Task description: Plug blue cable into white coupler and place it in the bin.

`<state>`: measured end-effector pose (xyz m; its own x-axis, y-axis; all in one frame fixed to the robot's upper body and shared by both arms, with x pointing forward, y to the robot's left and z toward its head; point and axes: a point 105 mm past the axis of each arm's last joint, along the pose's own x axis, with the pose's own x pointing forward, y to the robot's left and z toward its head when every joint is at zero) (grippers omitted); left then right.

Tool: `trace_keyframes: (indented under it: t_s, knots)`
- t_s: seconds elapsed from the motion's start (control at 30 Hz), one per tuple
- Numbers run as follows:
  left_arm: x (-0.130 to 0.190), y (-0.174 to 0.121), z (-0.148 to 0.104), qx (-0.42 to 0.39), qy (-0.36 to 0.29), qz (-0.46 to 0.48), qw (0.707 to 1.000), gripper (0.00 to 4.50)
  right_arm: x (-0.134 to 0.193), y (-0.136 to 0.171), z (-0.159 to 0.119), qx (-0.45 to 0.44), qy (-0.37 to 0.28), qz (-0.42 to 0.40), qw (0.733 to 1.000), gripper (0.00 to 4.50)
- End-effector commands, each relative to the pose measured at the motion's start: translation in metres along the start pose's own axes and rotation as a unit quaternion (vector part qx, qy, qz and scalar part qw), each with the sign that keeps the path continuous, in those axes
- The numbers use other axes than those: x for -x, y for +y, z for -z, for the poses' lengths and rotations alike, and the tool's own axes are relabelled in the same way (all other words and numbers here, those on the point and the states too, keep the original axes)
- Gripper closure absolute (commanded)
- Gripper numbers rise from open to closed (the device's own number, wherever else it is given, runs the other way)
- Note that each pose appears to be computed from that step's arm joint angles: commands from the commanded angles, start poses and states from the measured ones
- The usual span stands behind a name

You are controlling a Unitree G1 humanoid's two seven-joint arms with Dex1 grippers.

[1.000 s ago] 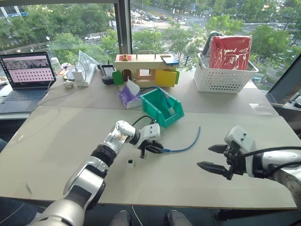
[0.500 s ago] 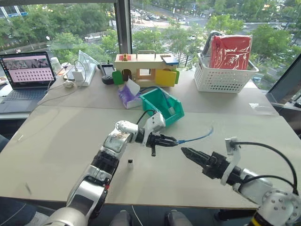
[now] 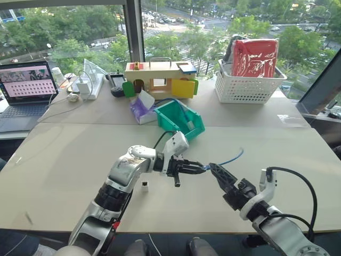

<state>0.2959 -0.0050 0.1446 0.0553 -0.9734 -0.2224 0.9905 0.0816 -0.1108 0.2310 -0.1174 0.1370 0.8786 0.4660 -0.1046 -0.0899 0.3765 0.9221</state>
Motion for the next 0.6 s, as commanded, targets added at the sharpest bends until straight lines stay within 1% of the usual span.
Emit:
trace_keyframes:
  t_s: [0.03, 0.17, 0.37, 0.6]
  knots:
    - [-0.004, -0.005, -0.01, -0.018, -0.012, 0.003, 1.0, 4.42, 0.001, 0.016, -0.002, -0.03, -0.004, -0.023, 0.999, 0.0]
    - [-0.007, -0.007, -0.008, -0.021, -0.009, 0.001, 1.0, 4.42, -0.001, 0.019, -0.003, -0.029, -0.001, -0.021, 0.999, 0.0]
    - [-0.006, -0.007, -0.008, -0.023, -0.006, -0.001, 1.0, 4.42, -0.001, 0.017, -0.013, -0.011, -0.026, -0.011, 1.0, 0.0]
    - [-0.007, -0.008, -0.007, -0.022, -0.005, 0.0, 1.0, 4.42, -0.003, 0.021, -0.01, -0.003, -0.018, -0.02, 1.0, 0.0]
